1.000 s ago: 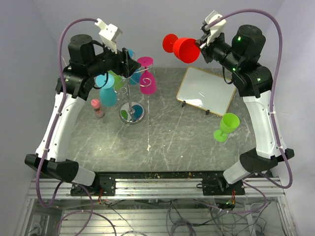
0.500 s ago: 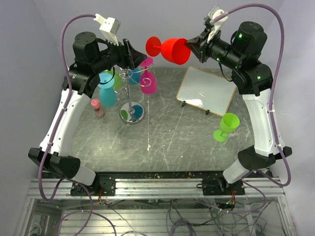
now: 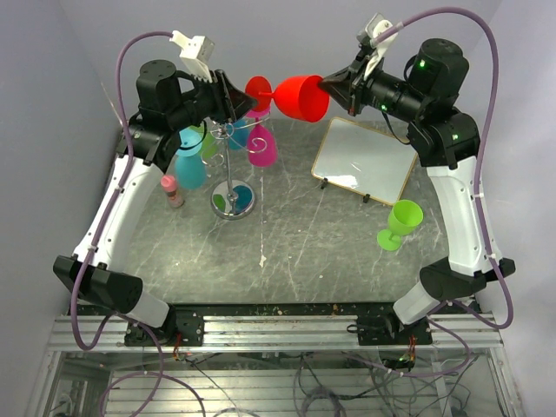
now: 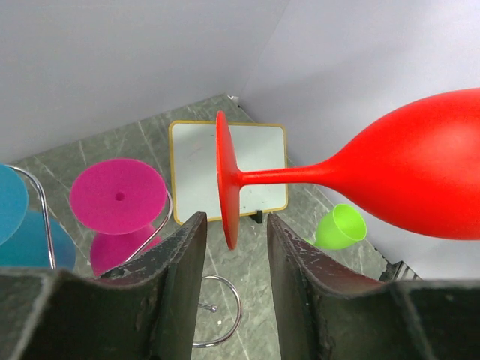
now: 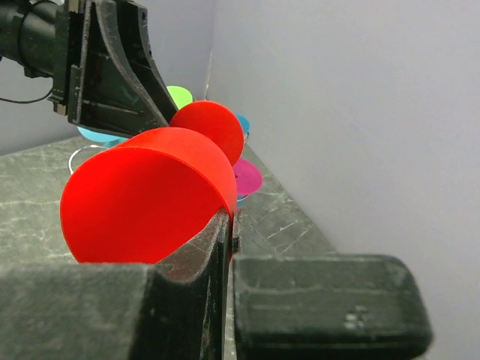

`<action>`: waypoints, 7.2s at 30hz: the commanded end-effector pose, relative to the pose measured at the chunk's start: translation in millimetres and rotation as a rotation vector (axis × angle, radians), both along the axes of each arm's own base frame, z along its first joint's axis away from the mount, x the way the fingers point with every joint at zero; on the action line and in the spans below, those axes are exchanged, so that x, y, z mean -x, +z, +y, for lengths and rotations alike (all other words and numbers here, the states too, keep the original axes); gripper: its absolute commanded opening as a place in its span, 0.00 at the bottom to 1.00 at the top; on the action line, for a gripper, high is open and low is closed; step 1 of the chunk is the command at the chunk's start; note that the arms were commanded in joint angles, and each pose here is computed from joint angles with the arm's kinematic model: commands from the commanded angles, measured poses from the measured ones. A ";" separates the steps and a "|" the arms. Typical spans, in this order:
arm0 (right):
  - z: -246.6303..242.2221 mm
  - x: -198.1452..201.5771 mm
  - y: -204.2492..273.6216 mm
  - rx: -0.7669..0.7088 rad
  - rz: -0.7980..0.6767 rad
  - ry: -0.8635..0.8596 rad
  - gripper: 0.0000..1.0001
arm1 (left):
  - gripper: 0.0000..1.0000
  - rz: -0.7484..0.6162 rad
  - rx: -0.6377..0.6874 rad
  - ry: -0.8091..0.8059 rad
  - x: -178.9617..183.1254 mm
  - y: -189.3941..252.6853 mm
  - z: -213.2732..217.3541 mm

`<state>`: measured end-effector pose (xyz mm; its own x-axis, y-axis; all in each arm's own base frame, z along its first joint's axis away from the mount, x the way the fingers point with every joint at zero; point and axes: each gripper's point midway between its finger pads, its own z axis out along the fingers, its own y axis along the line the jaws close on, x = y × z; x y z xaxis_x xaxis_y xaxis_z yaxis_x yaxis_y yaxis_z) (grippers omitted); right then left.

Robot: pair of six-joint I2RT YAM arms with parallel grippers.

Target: Place the wine glass upside down on the wine glass rack

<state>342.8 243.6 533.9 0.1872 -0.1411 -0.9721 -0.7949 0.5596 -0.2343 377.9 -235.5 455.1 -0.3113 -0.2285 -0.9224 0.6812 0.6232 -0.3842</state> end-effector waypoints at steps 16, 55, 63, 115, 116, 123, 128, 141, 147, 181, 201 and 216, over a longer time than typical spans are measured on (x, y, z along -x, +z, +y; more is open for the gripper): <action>3.1 10.1 -0.2 -0.004 -0.013 0.055 0.00 | 0.07 -0.016 0.057 -0.120 8.5 7.6 -16.9; -67.1 16.7 -0.3 0.075 -0.086 -0.155 0.80 | 0.07 -0.319 -0.235 0.293 8.5 59.1 88.9; -95.9 3.4 -11.4 0.060 -0.054 -0.231 0.80 | 0.07 -0.415 -0.402 0.328 19.2 63.2 87.0; -117.5 -21.7 -43.0 0.032 0.040 -0.222 0.82 | 0.07 -0.558 -1.125 0.075 9.0 -63.6 -21.8; -117.2 -21.5 -42.3 0.033 0.039 -0.221 0.82 | 0.07 -0.558 -1.128 0.074 9.6 -63.7 -21.2; -114.9 -20.6 -38.8 0.024 0.037 -0.207 0.82 | 0.07 -0.564 -1.171 0.099 6.6 -65.6 -14.0; -114.5 -20.1 -38.4 0.022 0.037 -0.204 0.82 | 0.07 -0.562 -1.192 0.115 5.1 -67.8 -10.0; -114.3 -23.7 -42.5 0.026 0.046 -0.204 0.83 | 0.07 -0.563 -1.264 0.169 7.5 -60.1 10.0; -114.2 -22.9 -43.8 0.028 0.047 -0.203 0.83 | 0.07 -0.561 -1.287 0.153 11.3 -61.4 14.7; -114.7 -28.0 -51.1 0.030 0.061 -0.201 0.83 | 0.07 -0.559 -1.326 -0.016 33.6 -70.8 16.4; -114.9 -28.8 -53.2 0.029 0.065 -0.196 0.84 | 0.07 -0.586 -1.285 -0.096 46.8 -61.8 9.9; -116.2 -29.9 -56.5 0.030 0.068 -0.200 0.84 | 0.07 -0.598 -1.209 -0.136 48.2 -59.3 -6.8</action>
<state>370.9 129.7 475.3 0.0726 -0.2003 -0.9770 -0.6882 0.6989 -0.1944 335.7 -233.3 374.5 0.2076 0.8595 -0.4671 0.6386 0.2426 0.7302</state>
